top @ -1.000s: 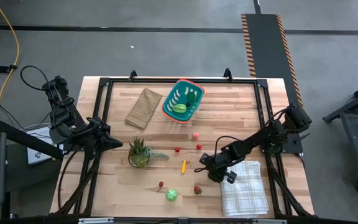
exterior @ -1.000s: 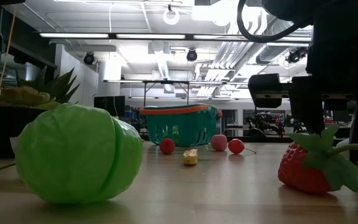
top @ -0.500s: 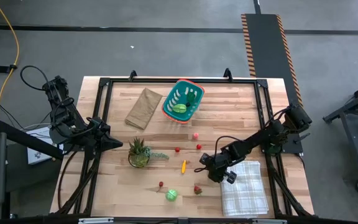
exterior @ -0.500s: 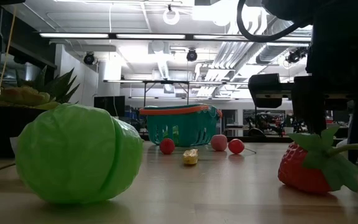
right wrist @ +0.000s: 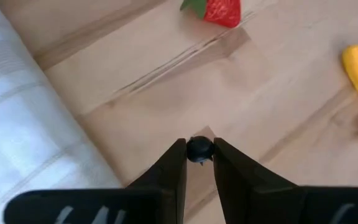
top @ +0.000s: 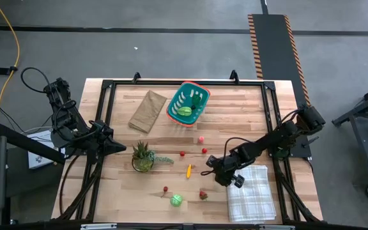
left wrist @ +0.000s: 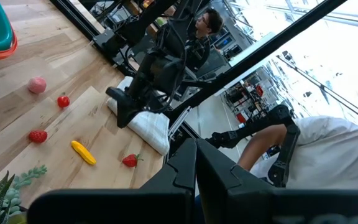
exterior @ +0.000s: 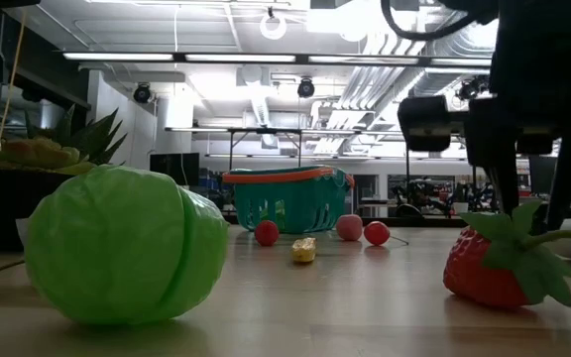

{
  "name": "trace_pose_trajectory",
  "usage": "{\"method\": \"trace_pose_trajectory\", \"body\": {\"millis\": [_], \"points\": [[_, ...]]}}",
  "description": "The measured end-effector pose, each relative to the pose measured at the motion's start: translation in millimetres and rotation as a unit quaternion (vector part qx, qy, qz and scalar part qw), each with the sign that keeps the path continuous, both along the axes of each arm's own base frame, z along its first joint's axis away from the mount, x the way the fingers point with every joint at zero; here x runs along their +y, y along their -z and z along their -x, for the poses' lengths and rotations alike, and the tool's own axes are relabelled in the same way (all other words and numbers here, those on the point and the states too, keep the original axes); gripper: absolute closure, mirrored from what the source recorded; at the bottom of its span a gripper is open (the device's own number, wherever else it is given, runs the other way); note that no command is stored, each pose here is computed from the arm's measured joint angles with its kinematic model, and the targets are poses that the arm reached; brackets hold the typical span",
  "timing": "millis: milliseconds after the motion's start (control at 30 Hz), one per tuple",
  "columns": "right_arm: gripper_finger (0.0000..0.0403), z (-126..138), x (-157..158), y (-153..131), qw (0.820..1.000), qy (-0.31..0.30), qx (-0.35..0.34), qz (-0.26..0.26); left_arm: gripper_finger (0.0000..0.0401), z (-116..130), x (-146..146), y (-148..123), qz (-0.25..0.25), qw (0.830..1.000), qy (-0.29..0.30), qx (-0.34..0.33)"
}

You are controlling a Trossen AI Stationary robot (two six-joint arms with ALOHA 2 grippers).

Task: Pick and placing Produce into tupperware
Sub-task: Put the black cherry in the green basket

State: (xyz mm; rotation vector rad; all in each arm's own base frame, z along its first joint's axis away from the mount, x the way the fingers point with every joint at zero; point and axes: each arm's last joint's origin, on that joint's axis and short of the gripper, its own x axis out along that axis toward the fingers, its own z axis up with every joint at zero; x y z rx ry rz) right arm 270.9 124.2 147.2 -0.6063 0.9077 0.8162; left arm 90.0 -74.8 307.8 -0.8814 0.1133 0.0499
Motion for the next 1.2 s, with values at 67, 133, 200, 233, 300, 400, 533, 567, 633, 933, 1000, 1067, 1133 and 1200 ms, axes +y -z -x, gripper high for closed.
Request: {"method": "trace_pose_trajectory", "body": {"millis": [67,133,200,233,300,400,533,567,633,933,1000,1067,1133,1200], "points": [[0.0347,3,-1,-7,1.000,0.006,-0.001,-0.004,0.0400,0,0,0,0.000,1.000,0.000,0.000],[0.0348,6,-2,-14,1.000,0.017,-0.003,-0.012,0.0400,0,0,0,0.000,1.000,0.000,0.000],[0.0348,8,-4,-24,0.999,0.025,-0.011,-0.021,0.0400,0,0,0,0.000,1.000,0.000,0.000],[0.0348,10,-4,-28,0.999,0.027,-0.018,-0.025,0.0400,0,0,0,0.000,1.000,0.000,0.000],[0.0348,12,-5,-36,0.999,0.034,-0.025,-0.034,0.0400,0,0,0,0.000,1.000,0.000,0.000],[0.0348,16,-7,-46,0.997,0.044,-0.035,-0.046,0.0400,0,0,0,0.000,1.000,0.000,0.000],[0.0348,20,-9,-58,0.996,0.048,-0.055,-0.054,0.0400,0,0,0,0.000,1.000,0.000,0.000],[0.0348,20,-11,-61,0.995,0.054,-0.063,-0.052,0.0400,0,0,0,0.000,1.000,0.000,0.000],[0.0348,20,-17,-67,0.994,0.068,-0.078,-0.047,0.0400,0,0,0,0.000,1.000,0.000,0.000],[0.0348,-6,-55,-104,0.978,0.141,-0.147,-0.051,0.0400,0,0,0,0.000,1.000,0.000,0.000],[0.0348,-10,-66,-109,0.974,0.157,-0.157,-0.048,0.0400,0,0,0,0.000,1.000,0.000,0.000],[0.0348,-14,-78,-115,0.970,0.171,-0.169,-0.043,0.0400,0,0,0,0.000,1.000,0.000,0.000],[0.0348,-17,-89,-119,0.965,0.187,-0.178,-0.038,0.0400,0,0,0,0.000,1.000,0.000,0.000],[0.0348,-20,-101,-124,0.960,0.207,-0.188,-0.037,0.0400,0,0,0,0.000,1.000,0.000,0.000]]}}
